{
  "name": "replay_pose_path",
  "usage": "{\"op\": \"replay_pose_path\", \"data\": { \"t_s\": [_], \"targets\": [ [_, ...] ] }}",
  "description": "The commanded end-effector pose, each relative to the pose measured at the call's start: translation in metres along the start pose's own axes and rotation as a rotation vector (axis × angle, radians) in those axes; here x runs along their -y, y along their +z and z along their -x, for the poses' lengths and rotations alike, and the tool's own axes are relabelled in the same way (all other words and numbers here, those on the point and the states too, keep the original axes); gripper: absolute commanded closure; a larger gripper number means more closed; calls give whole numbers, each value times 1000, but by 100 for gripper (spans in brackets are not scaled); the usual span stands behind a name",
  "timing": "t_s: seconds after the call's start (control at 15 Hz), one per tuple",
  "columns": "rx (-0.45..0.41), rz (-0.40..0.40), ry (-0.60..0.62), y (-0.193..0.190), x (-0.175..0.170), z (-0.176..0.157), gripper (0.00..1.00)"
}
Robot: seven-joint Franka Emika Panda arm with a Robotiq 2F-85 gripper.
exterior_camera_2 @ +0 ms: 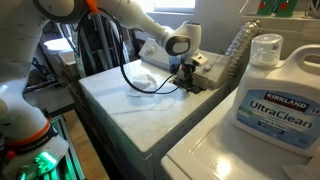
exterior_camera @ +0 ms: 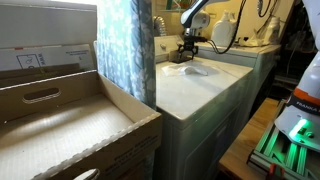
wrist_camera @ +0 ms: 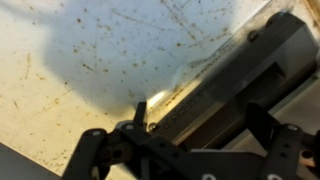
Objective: Pull out the object from the laundry machine
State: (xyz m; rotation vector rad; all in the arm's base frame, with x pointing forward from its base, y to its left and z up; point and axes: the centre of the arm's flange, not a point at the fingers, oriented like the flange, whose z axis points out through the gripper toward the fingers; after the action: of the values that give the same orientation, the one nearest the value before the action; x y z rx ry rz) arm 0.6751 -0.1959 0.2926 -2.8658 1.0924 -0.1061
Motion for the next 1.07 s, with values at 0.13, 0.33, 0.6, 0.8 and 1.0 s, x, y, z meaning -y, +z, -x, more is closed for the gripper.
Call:
{"op": "replay_pose_path", "data": {
  "t_s": [0.13, 0.33, 0.6, 0.8, 1.0],
  "targets": [
    [56, 41, 15, 4, -2, -7, 0],
    [34, 24, -2, 14, 0, -8, 0],
    [12, 28, -47, 17, 1, -7, 0],
    [38, 44, -129, 17, -1, -4, 0],
    [83, 76, -216, 20, -3, 2, 0]
  ]
}}
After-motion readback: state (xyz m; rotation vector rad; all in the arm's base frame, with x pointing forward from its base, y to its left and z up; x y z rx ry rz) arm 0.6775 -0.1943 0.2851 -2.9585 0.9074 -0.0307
